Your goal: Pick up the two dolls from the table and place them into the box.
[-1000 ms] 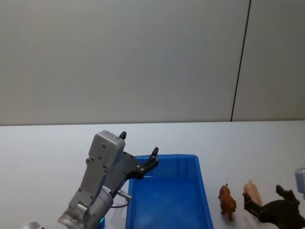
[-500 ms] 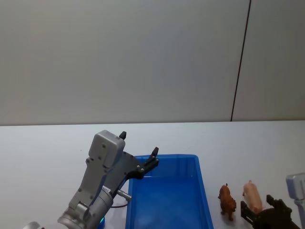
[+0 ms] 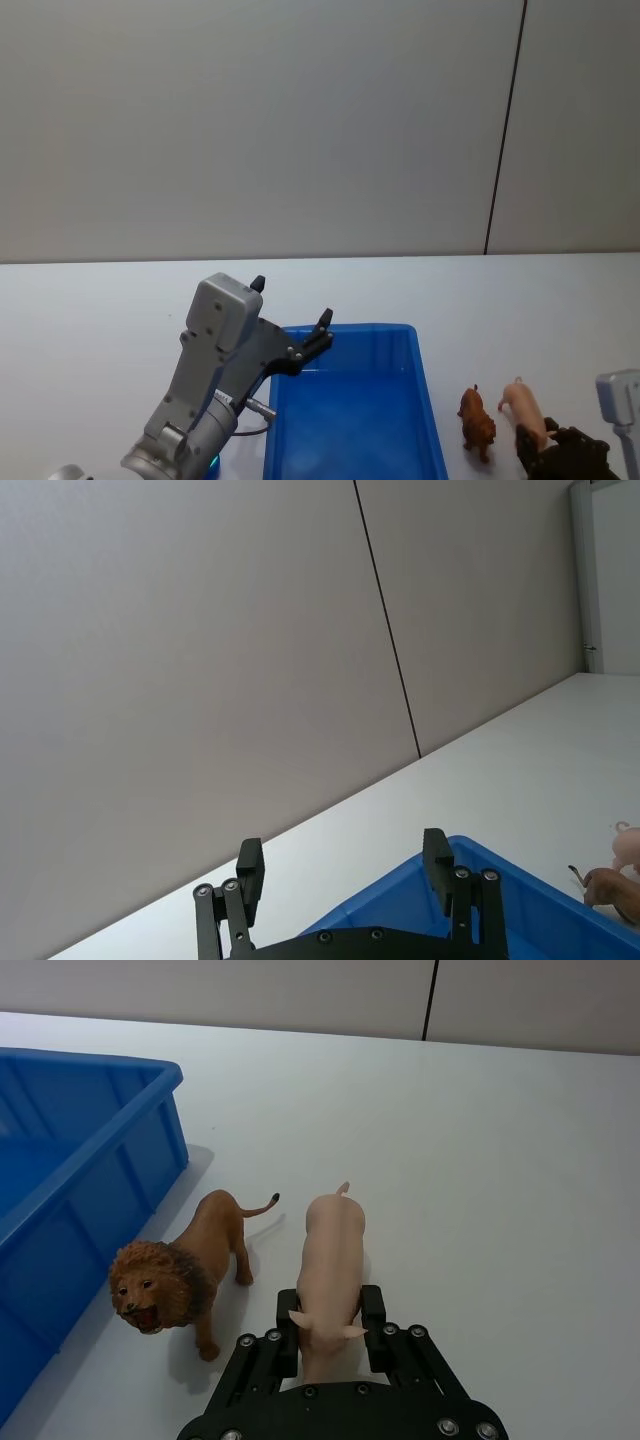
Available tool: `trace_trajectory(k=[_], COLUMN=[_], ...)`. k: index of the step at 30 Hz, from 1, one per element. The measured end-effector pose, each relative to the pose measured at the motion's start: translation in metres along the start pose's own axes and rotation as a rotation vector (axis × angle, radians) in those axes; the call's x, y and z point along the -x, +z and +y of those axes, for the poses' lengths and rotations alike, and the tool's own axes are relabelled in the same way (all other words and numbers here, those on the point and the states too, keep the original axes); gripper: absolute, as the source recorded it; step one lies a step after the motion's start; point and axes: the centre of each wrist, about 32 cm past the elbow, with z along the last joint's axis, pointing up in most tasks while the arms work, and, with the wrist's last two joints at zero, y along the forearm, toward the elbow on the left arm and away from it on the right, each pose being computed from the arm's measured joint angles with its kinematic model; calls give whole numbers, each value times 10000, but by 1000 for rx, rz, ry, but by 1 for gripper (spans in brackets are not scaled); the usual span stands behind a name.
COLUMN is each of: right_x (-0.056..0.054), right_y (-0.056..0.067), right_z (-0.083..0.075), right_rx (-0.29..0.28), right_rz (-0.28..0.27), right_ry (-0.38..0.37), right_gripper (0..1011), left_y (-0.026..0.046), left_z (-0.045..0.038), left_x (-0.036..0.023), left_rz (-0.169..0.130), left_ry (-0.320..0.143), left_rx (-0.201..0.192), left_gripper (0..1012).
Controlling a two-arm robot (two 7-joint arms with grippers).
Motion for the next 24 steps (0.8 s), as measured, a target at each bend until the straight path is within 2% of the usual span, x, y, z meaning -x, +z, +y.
trace_trajectory(k=[3, 9, 17, 24], right_x=[9, 29, 52, 70], right_y=[0, 28, 125, 235], right_z=[-10, -39, -95, -115], right_rx=[-4, -24, -89, -153], right_rz=[-5, -19, -45, -59], right_ry=[-7, -19, -28, 9], right_gripper=[338, 336, 336, 336], left_y=[0, 0, 0, 0], left_z=[0, 0, 0, 0], left_x=[0, 0, 0, 0], left_rz=[0, 0, 0, 0], left_ry=[0, 0, 0, 0], left_rx=[0, 0, 0, 0], left_gripper=[1001, 1000, 1000, 1001])
